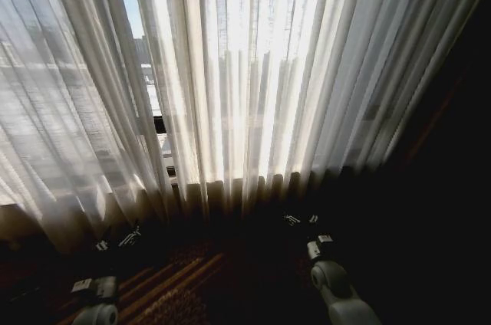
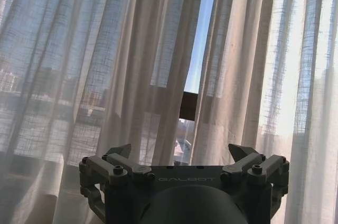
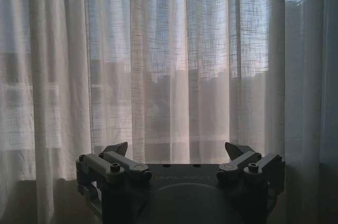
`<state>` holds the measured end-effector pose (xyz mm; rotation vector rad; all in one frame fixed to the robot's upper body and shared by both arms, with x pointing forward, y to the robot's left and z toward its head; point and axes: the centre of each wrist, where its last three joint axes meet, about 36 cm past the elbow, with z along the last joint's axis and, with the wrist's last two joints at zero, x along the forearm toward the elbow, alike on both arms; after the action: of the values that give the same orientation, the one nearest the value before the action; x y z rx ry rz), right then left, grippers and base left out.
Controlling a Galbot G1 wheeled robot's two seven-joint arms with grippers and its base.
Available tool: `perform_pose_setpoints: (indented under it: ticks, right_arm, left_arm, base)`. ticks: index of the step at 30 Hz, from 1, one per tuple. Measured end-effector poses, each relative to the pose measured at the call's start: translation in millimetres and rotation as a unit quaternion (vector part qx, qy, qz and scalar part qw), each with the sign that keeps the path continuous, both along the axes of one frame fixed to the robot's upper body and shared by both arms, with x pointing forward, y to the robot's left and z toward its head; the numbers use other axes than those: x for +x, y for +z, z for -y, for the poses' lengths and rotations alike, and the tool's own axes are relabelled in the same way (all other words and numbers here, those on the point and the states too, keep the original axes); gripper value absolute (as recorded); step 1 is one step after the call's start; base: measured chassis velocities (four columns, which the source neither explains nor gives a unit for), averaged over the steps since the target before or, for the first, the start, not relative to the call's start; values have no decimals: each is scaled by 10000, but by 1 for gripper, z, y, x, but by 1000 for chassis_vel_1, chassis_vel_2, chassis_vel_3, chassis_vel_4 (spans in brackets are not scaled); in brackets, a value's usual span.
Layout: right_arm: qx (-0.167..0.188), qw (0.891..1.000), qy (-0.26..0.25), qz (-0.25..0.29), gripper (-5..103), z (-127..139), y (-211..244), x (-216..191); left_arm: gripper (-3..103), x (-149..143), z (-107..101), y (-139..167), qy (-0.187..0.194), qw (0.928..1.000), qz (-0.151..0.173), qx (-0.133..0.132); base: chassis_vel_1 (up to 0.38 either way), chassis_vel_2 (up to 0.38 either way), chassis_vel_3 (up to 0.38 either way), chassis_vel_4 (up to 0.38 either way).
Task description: Open the curtains by pulling them apart, changing their state from closed to fully open.
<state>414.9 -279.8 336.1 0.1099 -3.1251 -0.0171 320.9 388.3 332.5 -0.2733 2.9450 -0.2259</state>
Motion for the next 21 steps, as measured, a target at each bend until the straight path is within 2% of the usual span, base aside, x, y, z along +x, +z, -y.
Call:
perform_pose_setpoints:
  ticks: [12,21]
  right_arm:
    - [-17,9999,155,44,100,-3,-2,7]
    - [-16,9997,245,28,100,-3,-3,5]
  left_arm:
    - [100,0,0,0,0,10000,0,0]
    - [100,0,0,0,0,10000,0,0]
  base:
    - [-20,22,25,-20]
    - [-195,162,172,-171]
